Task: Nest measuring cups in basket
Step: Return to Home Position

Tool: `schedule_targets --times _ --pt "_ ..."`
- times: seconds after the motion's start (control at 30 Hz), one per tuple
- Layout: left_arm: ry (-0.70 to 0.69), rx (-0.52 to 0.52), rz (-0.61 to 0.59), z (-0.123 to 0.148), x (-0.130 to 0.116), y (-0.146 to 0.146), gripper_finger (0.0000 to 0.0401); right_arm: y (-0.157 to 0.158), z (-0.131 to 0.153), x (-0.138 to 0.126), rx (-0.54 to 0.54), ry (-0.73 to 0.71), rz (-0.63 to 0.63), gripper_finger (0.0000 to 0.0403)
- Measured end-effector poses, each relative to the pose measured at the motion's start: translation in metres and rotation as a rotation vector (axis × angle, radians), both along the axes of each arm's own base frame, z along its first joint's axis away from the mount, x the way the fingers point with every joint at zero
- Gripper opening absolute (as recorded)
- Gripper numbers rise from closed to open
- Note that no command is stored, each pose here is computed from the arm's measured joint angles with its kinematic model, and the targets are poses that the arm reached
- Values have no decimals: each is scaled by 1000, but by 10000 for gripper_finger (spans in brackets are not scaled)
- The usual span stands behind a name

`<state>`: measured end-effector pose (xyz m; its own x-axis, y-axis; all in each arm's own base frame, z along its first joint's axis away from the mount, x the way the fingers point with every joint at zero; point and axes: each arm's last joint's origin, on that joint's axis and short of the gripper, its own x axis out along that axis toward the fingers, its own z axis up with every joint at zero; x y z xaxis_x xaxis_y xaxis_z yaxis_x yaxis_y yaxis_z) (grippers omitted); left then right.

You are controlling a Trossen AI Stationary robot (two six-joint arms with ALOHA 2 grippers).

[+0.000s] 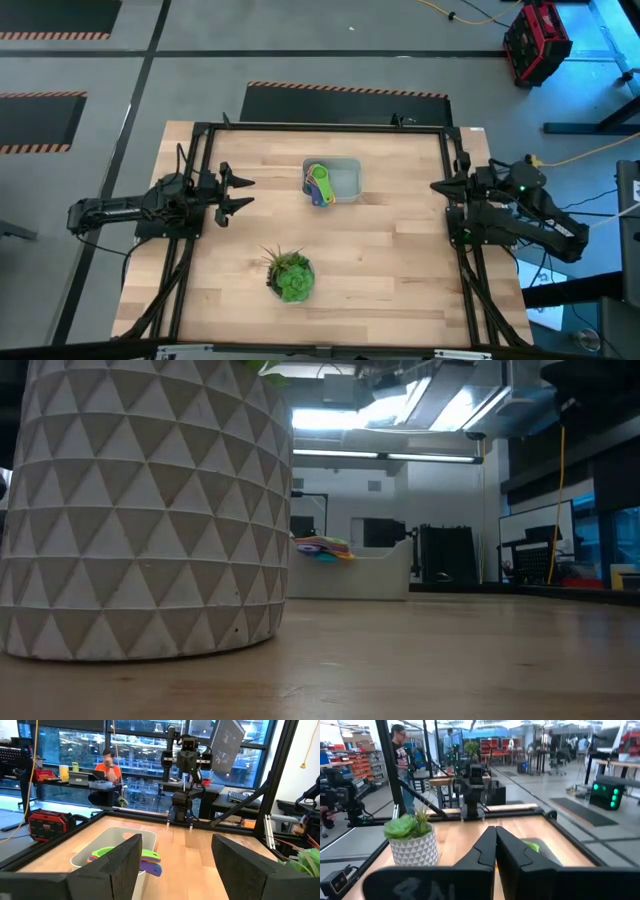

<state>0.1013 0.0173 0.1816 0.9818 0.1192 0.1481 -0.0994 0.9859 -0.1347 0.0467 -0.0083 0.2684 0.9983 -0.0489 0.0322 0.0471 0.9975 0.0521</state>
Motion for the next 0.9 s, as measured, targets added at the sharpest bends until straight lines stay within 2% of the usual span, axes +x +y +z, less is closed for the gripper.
schedule_targets --times 0.3,0.6,0.9 --pt "3 -1 3 0 0 0 234 -1 -4 4 2 -33 3 12" --pt "3 -1 4 0 0 0 234 -11 -44 29 35 -76 10 12" --pt "2 -1 4 0 0 0 234 -15 -65 38 33 -78 -5 12"
